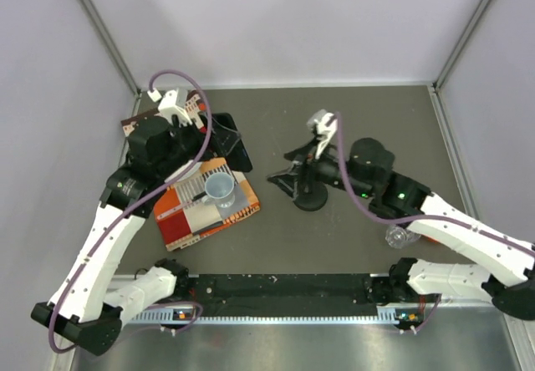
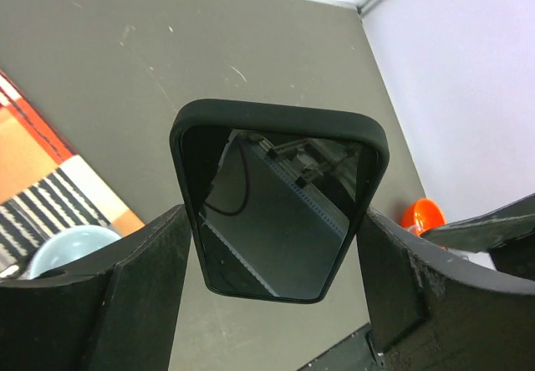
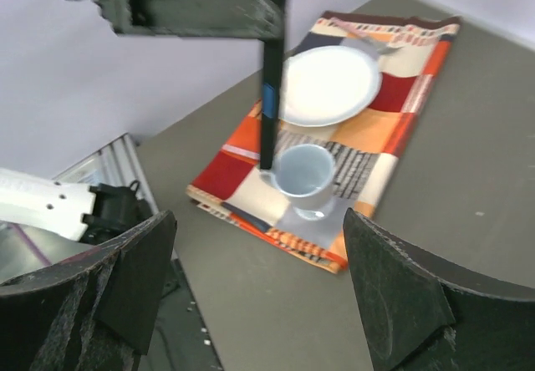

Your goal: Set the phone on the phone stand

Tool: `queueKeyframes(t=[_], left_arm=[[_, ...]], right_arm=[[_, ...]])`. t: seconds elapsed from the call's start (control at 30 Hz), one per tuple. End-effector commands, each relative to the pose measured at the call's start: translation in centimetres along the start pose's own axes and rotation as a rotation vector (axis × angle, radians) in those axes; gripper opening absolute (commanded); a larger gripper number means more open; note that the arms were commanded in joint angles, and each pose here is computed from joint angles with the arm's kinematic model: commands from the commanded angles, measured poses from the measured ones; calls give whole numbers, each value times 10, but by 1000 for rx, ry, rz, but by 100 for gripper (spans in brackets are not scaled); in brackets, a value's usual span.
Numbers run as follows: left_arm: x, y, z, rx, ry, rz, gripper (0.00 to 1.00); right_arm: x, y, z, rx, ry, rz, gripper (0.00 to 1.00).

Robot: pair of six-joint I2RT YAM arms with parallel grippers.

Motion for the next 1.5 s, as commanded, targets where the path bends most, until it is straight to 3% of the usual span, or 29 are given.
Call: queueKeyframes(t=[0.0,0.3,0.37,0.6,0.7,0.83,0.87,0.9,1.0,1.03,1.1,1.3,1.33,1.37,1.4,1.43,1.47], left_arm=[[21,-4,-26,-100,-22,-122,0],[5,-13,-30,-138,-34,-108,0],[4,-15,-32,-152,-39,-105,0],[0,-23,-39,-194,-32,-83,0],[-6,-23,-42,-213,-44,-60,0],[-10,-27,-55,-303,-22,-39,0],[-7,-30,-62,-347,7,-50,3],[-8,-32,-66,-377,22,-51,23],[-6,-46,-87,-536,84,-99,57],[-5,-53,-95,-604,107,-124,74],[-8,-74,-111,-738,177,-163,91],[-31,-97,-124,-944,227,-151,95],[-28,-104,-131,-1008,264,-203,95],[-41,-96,-129,-1035,199,-140,95],[-48,-99,-131,-1091,193,-105,93],[-44,-102,-135,-1137,212,-147,89],[-54,-92,-134,-1154,149,-82,86]], right_arm=[[15,32,29,-30,66,-36,81],[-6,83,33,-205,69,-44,69],[-8,89,29,-234,68,-45,60],[-18,107,23,-252,31,-44,51],[-24,107,21,-238,37,-63,39],[-16,99,22,-212,55,-137,8],[-17,97,21,-213,56,-141,2],[-23,93,18,-218,55,-137,0],[-21,76,17,-179,68,-178,0],[-20,72,18,-138,72,-178,0],[-17,51,23,-71,91,-177,0],[1,-26,8,15,118,-215,0],[2,-36,10,40,115,-216,0],[11,-47,1,30,127,-251,0],[7,-55,9,96,122,-232,0],[17,-72,15,136,113,-269,0],[21,-78,14,148,118,-281,0]])
Point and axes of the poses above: each gripper's point midway between its finger pads, its own y axis out along the fingers, its own z axis along the line the jaws close on, x = y × z, the point moved 1 cm from there along -y, back along the fingers, and after that the axes turned 9 degrees about y, right-handed, at the moved point
